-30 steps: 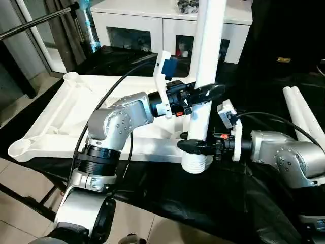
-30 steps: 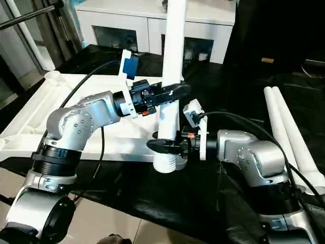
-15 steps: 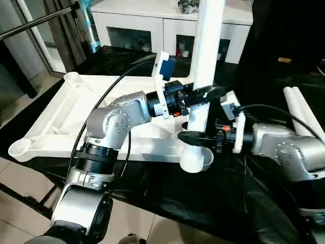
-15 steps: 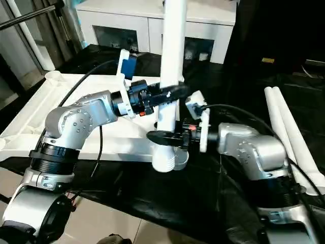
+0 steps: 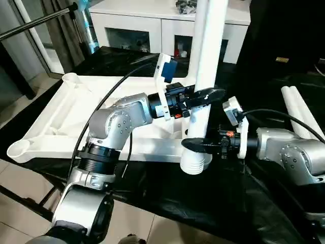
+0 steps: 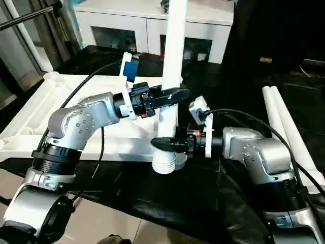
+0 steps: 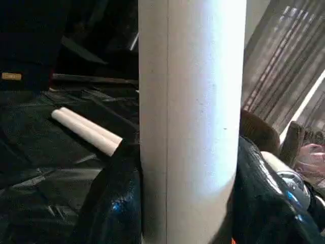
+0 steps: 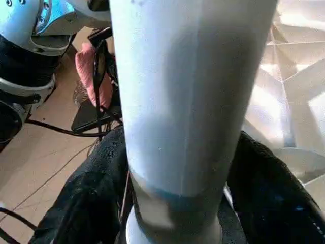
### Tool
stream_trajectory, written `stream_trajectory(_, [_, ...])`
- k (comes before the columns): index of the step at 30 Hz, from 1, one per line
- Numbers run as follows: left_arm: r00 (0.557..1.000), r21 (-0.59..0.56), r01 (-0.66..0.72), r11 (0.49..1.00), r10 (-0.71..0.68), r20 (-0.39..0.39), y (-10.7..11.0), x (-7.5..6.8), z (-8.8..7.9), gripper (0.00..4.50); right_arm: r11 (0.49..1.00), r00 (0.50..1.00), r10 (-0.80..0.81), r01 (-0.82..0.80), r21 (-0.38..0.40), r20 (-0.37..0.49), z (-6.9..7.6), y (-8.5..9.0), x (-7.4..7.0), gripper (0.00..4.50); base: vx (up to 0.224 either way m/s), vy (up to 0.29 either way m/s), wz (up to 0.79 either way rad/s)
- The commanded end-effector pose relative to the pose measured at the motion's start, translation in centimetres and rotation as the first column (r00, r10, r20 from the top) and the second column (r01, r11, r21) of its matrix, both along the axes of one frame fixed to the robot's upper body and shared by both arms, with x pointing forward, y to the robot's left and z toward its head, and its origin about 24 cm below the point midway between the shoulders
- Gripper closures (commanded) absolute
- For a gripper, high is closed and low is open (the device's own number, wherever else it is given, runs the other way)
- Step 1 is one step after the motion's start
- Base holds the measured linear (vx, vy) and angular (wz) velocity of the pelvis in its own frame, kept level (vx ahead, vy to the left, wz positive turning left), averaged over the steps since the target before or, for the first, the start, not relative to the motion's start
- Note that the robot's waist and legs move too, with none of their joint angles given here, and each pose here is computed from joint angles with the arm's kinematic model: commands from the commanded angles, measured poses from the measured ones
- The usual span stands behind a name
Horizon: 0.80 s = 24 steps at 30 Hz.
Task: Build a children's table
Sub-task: Pick table leg
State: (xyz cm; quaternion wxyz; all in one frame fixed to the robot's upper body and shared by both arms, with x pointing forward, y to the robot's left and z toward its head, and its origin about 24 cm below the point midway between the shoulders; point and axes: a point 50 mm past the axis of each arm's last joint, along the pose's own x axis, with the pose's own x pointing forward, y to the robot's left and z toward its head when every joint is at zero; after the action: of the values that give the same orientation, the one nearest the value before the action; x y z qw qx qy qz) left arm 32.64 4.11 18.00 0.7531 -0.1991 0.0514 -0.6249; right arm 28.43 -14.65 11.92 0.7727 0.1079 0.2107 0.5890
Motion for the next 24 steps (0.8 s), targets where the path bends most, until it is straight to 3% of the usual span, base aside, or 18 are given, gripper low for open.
stream_trajectory(1, [0.999,-0.007,0.000,1.000,0.000,0.035,-0.11,-0.20,0.58,2.68,1.000,1.000,0.020,-0.020,-0.011,0.009,0.10,0.12,-0.25,1.61,0.000,0.000,0.00])
stream_trajectory(6, [0.999,-0.011,0.009,1.000,-0.008,0.036,-0.19,-0.46,0.52,2.68,1.000,1.000,0.015,-0.015,-0.008,0.006,0.01,0.19,-0.16,1.61,0.000,0.000,0.00])
stream_trajectory(7, [0.999,-0.012,0.009,1.000,-0.008,0.035,-0.20,-0.48,0.51,2.68,1.000,1.000,0.014,-0.014,-0.008,0.003,-0.10,0.21,-0.19,1.88,0.000,0.000,0.00])
stream_trajectory(11, [0.999,-0.016,0.010,1.000,-0.009,0.034,-0.21,-0.59,0.51,2.68,1.000,1.000,0.012,-0.012,-0.007,-0.010,-0.45,0.25,-0.35,1.99,0.000,0.000,0.00])
stream_trajectory(16, [0.999,-0.014,0.019,1.000,-0.018,0.030,-0.30,-0.80,0.38,2.68,1.000,1.000,0.004,-0.004,-0.006,-0.015,-0.65,0.20,-0.42,2.50,0.000,0.000,0.00])
stream_trajectory(24, [1.000,-0.003,0.002,1.000,-0.001,0.026,-0.27,-0.87,-0.03,2.68,1.000,1.000,-0.001,0.001,0.006,-0.005,-0.48,0.24,-0.39,2.59,0.000,0.000,0.00])
